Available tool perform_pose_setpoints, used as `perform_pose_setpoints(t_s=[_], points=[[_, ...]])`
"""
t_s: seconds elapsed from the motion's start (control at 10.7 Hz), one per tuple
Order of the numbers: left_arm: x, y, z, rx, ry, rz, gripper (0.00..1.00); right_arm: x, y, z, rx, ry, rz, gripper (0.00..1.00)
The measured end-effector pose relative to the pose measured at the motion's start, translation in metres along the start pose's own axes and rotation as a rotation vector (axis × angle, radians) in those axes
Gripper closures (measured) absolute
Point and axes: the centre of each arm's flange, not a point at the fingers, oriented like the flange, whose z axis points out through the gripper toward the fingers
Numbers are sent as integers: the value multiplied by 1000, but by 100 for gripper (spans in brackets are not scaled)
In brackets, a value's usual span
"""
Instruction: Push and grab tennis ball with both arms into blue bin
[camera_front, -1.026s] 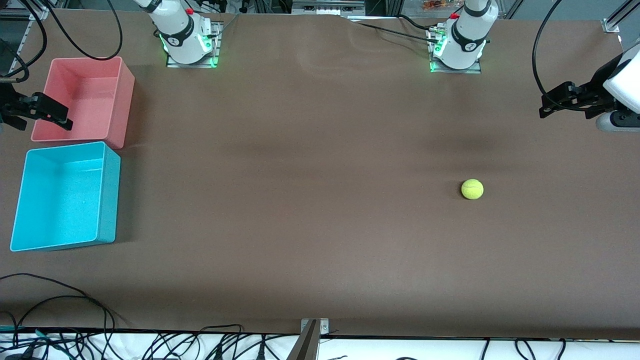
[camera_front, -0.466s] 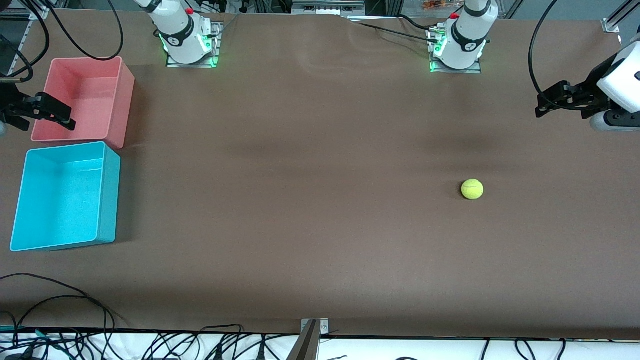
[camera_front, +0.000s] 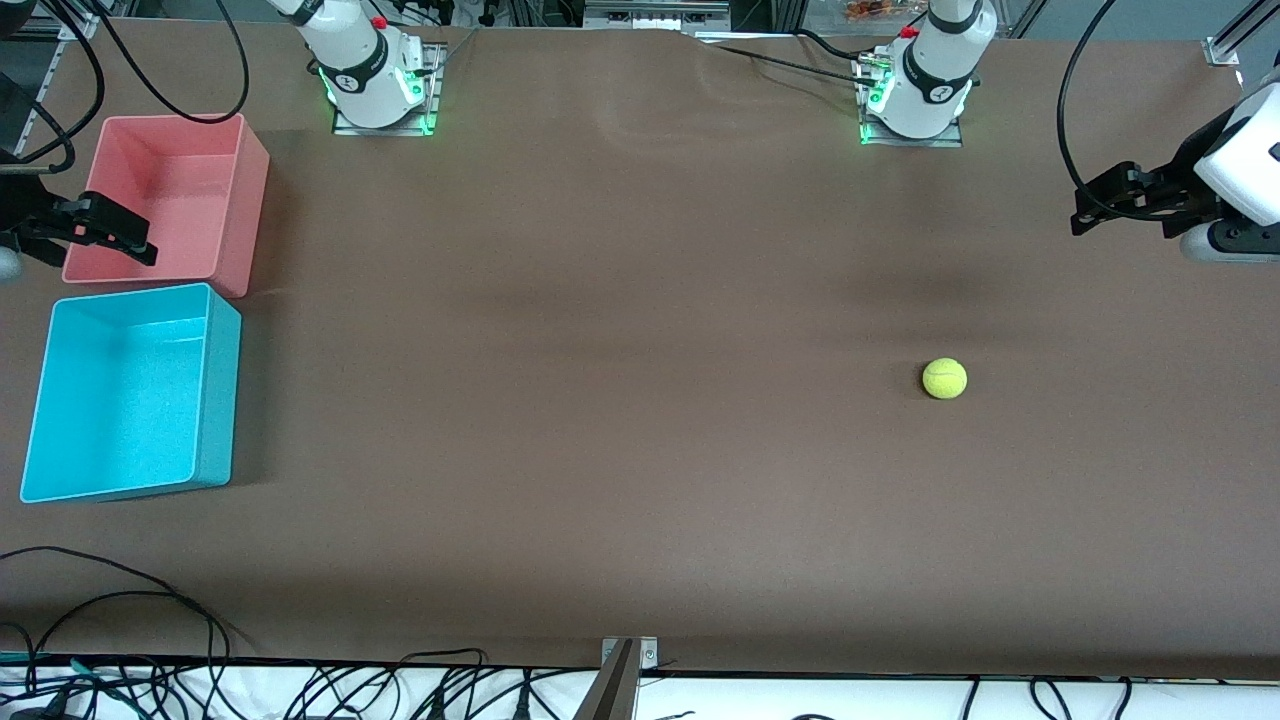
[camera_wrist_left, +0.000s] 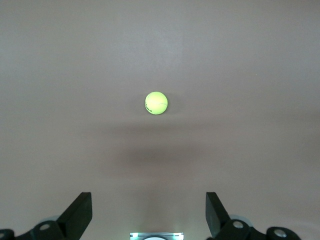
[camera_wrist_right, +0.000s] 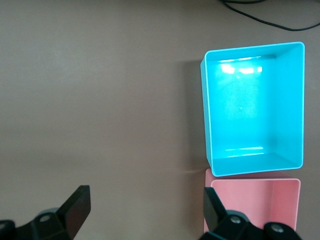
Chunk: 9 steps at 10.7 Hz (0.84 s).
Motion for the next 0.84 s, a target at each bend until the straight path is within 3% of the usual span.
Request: perform_pose_setpoints(t_s=[0.84], points=[[1,0,-1,0,11,0,0,2,-5,2,3,-2,-8,0]])
